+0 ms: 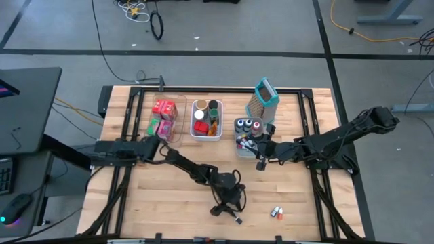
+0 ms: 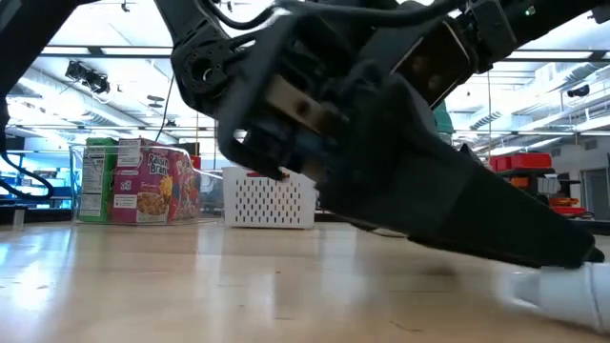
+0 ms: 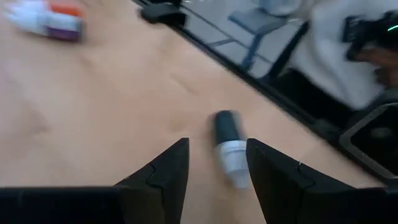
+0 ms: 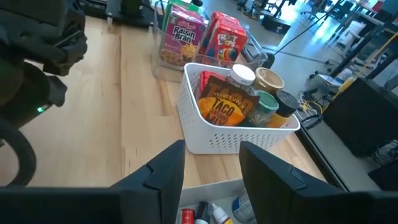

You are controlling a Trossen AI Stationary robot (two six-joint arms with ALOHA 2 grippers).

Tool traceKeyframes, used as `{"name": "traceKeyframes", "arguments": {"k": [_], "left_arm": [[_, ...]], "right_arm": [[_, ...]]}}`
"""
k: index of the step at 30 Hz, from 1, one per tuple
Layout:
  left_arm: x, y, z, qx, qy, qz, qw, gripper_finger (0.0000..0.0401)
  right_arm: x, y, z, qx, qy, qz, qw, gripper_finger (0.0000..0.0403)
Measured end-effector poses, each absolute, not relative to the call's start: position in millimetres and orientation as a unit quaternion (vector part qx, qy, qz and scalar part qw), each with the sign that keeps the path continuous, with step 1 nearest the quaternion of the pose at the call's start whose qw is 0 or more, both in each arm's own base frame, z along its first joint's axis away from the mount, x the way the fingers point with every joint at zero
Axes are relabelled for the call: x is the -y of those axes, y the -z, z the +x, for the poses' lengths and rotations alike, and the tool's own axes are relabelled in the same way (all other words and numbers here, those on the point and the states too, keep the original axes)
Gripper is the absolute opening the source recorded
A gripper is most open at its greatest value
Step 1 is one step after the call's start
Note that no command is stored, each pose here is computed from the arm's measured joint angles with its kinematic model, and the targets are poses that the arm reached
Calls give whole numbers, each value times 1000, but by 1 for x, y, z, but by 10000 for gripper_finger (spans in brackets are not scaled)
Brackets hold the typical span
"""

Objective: Pick & Place Kitchen Items
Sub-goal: Put the small blue food coloring into the gray bin

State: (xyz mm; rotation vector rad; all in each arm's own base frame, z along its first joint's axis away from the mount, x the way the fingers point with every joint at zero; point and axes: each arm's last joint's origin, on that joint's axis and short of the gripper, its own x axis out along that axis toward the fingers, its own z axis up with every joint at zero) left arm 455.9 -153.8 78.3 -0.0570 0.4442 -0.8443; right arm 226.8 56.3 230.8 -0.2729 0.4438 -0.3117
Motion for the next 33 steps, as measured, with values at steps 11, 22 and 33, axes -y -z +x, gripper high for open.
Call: {"name": "traceKeyframes", "arguments": {"k": [11,22,33], "left_arm": [[139,-74,461,-209,344,51,914,109],[112,-90,469,-203,265,69,940,133],[98,-160,452,-267,133,142,944,133]], "right_arm": [[-56,-230,227,-221,153,-136,954,164],[-65,-231,226,-214,104,-136,962,164],[-119,-231,214,-193,-131,-60,971,164]]}}
